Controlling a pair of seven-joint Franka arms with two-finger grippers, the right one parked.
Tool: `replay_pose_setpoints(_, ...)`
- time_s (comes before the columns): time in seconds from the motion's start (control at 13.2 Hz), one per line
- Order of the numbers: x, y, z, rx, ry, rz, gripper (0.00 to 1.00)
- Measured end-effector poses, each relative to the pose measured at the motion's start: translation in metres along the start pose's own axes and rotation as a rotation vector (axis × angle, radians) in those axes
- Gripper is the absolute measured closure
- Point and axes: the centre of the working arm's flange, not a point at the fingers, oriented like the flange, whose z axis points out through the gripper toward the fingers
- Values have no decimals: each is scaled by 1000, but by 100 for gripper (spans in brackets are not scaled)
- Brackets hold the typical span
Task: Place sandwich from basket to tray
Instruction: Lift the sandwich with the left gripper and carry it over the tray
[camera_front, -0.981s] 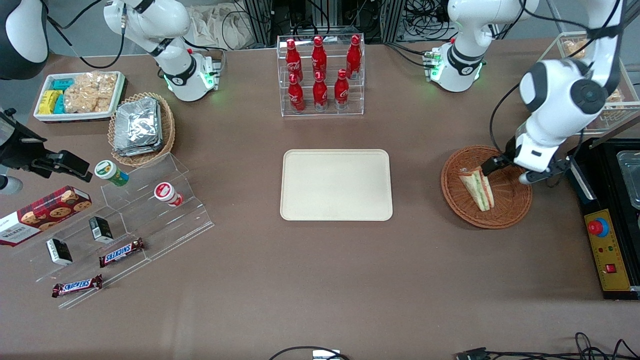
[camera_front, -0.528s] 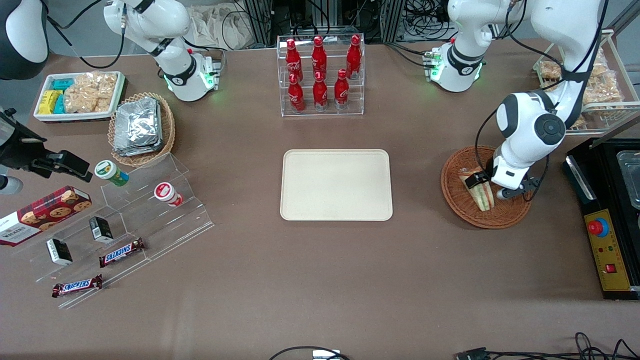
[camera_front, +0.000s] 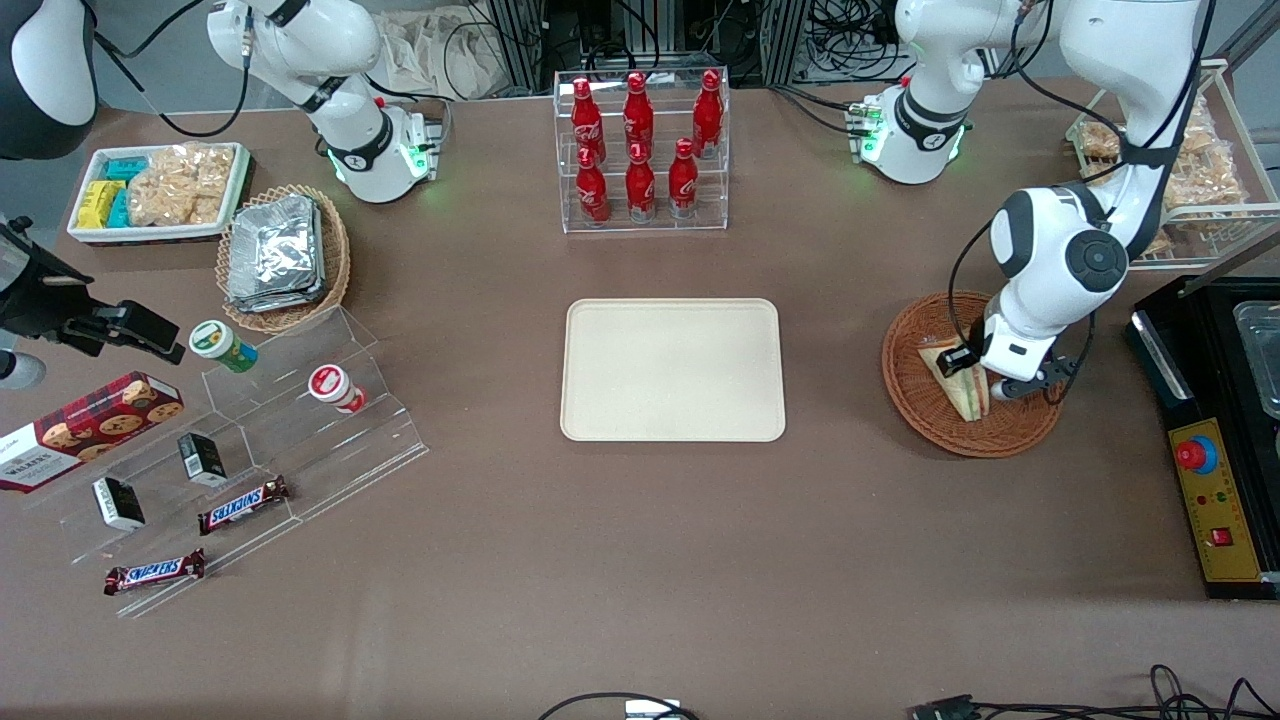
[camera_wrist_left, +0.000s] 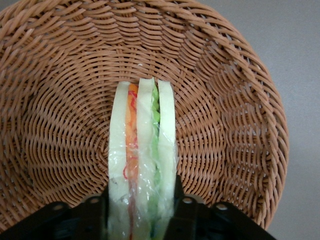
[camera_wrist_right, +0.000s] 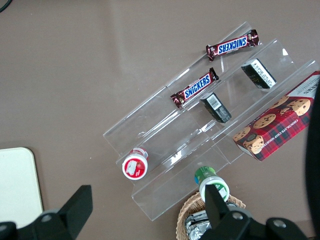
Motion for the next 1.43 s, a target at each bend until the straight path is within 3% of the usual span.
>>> replay_pose_setpoints(0.15,2,2,-10,-4,8,2,67)
replay_pose_setpoints(0.38,3,8,-62,1,-14,12,74)
replay_pose_setpoints(0.45,2,9,-90,4,-22,16,80)
replay_pose_setpoints(0.68,-1,16,-203,40,-77,51,82)
replay_pose_setpoints(1.06,-9,42,-377,65,-83,216,82)
replay_pose_setpoints(1.43,-47,135,-386,109,-73,368,82)
